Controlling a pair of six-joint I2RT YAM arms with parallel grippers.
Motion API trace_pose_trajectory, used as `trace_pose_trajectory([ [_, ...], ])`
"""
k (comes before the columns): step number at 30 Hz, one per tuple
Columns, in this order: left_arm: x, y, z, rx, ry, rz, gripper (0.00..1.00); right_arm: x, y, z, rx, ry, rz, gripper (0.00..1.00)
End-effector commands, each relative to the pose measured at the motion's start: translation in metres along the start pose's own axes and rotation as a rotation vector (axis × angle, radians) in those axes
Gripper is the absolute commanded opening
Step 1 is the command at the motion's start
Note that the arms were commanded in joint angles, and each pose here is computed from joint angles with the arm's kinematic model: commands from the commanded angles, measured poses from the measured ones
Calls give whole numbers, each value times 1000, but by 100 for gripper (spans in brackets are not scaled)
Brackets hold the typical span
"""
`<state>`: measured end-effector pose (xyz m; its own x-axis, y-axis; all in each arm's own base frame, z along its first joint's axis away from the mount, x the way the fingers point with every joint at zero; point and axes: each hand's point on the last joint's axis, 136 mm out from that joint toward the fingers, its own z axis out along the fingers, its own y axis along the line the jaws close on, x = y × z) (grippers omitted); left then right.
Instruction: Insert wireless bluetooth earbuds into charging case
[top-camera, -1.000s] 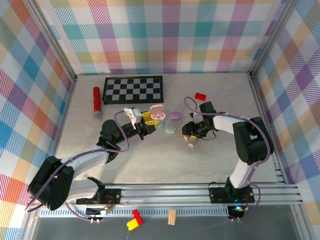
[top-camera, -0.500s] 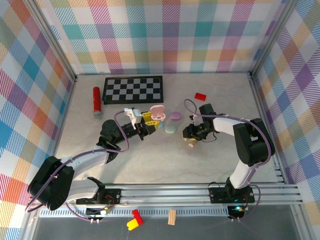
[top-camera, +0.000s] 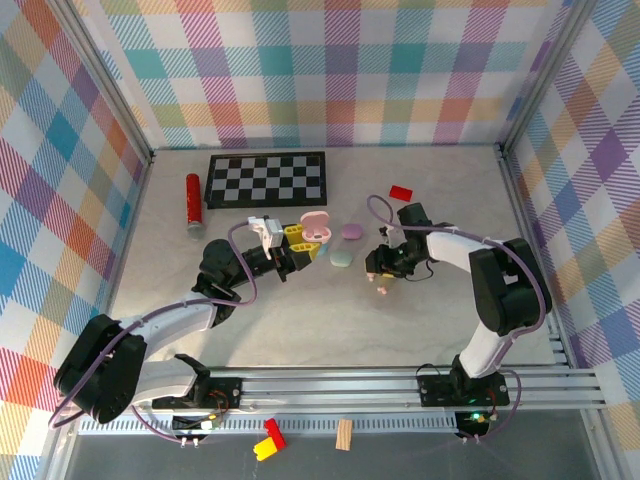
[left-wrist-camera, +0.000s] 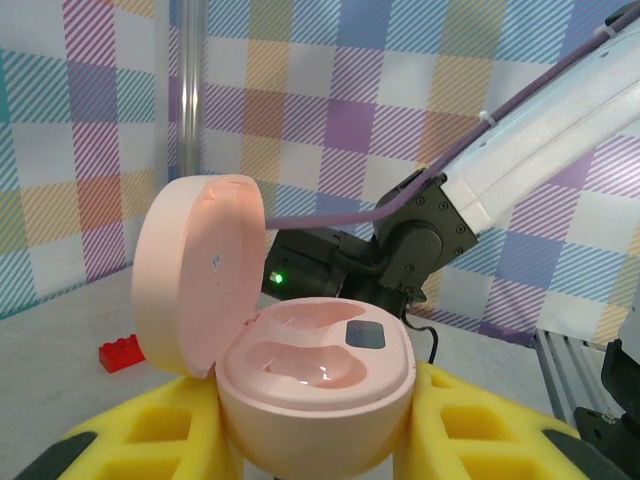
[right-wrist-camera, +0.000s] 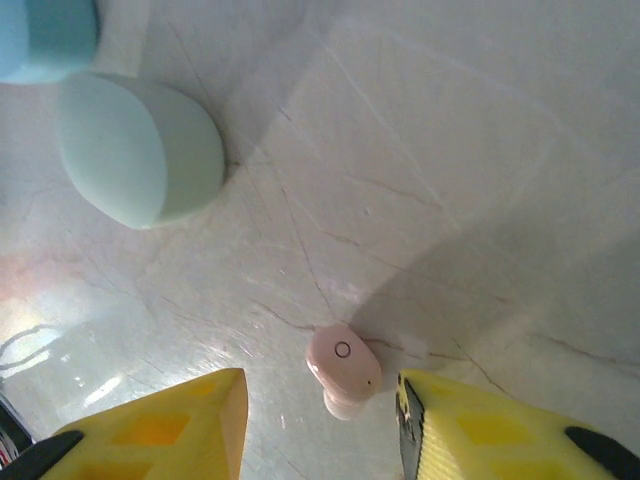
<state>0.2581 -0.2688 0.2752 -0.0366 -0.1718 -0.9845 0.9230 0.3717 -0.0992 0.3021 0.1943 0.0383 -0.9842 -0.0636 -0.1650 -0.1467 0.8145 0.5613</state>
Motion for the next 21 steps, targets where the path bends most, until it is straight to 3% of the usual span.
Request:
trace_pose_trajectory([
  [1, -10, -4, -4, 16, -27, 42, 34, -9, 7, -1, -9, 6, -40, 44],
  [12, -8, -5, -5, 17, -24, 37, 34, 4, 7, 21, -65, 103, -38, 42],
  [21, -8, -4, -5, 11, -27, 37, 34, 15, 6, 14, -51, 101, -40, 39],
])
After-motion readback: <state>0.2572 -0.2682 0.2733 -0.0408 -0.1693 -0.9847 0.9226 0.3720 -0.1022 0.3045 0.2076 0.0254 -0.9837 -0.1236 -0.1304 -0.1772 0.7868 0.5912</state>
